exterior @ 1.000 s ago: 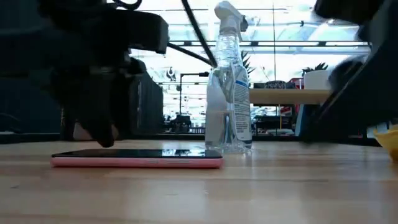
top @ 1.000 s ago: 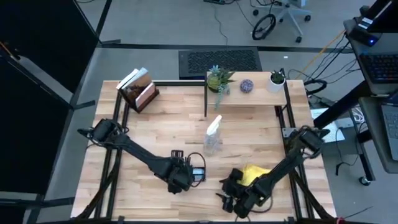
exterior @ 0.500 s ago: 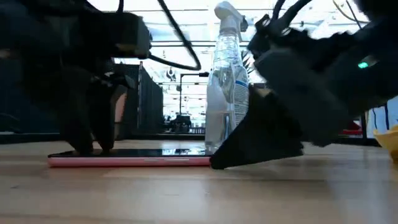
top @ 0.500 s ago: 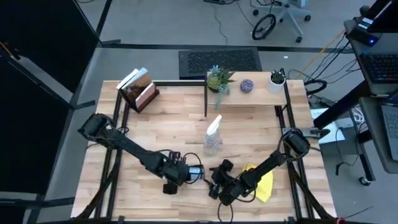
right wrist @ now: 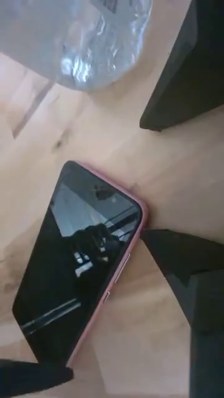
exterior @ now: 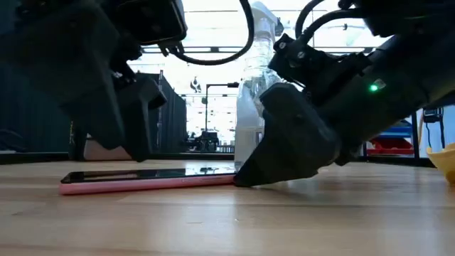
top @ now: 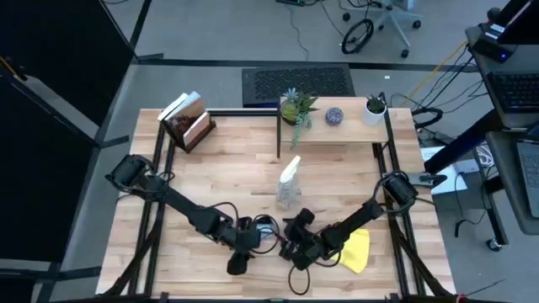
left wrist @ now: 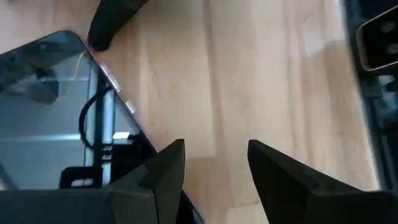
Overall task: Apply microfiber cloth
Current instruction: Wipe the front of the cellphone using the microfiber cloth
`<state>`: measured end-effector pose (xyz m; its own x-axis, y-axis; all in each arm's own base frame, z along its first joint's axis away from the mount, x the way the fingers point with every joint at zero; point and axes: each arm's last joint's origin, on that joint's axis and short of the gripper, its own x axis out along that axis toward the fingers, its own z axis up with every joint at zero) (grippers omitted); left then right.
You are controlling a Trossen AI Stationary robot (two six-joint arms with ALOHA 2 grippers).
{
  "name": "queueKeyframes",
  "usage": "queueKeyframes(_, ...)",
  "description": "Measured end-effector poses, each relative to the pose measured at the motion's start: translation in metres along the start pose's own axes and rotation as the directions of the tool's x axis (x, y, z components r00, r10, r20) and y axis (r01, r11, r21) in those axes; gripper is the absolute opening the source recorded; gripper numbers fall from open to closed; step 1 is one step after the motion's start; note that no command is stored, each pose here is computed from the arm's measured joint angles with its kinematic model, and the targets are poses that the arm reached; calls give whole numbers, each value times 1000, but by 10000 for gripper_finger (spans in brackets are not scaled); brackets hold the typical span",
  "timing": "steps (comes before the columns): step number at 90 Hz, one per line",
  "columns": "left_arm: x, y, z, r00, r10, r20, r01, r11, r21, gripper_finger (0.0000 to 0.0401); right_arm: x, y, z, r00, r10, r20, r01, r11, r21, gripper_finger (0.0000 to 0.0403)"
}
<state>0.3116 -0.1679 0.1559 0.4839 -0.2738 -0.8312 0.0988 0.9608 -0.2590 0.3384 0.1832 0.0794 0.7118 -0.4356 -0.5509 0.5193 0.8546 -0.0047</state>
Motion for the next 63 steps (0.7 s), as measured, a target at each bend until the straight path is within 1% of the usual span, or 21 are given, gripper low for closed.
queueKeyframes(7,-15,-3,7,996,69,-57,-69,998,3,164,-1,0,1,1000,1,-3,-1,1000,-4,258)
queueKeyframes(13,-33,-2,9,977,189,-99,-189,982,5,164,-2,1,-1,1000,4,-1,-4,1000,-5,258)
queueKeyframes(17,-42,-1,7,952,281,-123,-281,959,20,164,-3,2,-1,1000,7,1,-7,1000,-6,258)
queueKeyframes(23,-50,5,0,900,410,-149,-405,912,65,164,-4,2,-1,1000,8,-1,-8,1000,3,258)
queueKeyframes(27,-51,9,-5,871,465,-160,-456,885,90,164,-4,2,-2,1000,10,-1,-10,1000,12,258)
queueKeyframes(32,-50,15,-13,842,505,-190,-490,863,120,164,-4,2,-2,1000,11,-1,-11,1000,20,258)
queueKeyframes(36,-46,18,-19,835,511,-205,-495,859,128,164,-4,2,-2,1000,12,0,-12,1000,21,258)
queueKeyframes(39,-41,22,-24,839,501,-213,-486,866,121,164,-4,2,-2,1000,12,0,-12,1000,22,258)
queueKeyframes(50,-22,29,-42,885,397,-245,-391,917,73,164,-4,2,-2,1000,14,-1,-14,1000,23,258)
queueKeyframes(58,-14,28,-45,931,309,-191,-313,950,15,163,-4,2,-2,1000,15,-2,-15,1000,24,258)
queueKeyframes(63,-11,27,-47,942,289,-173,-293,956,3,163,-3,2,-1,1000,12,-2,-12,1000,24,258)
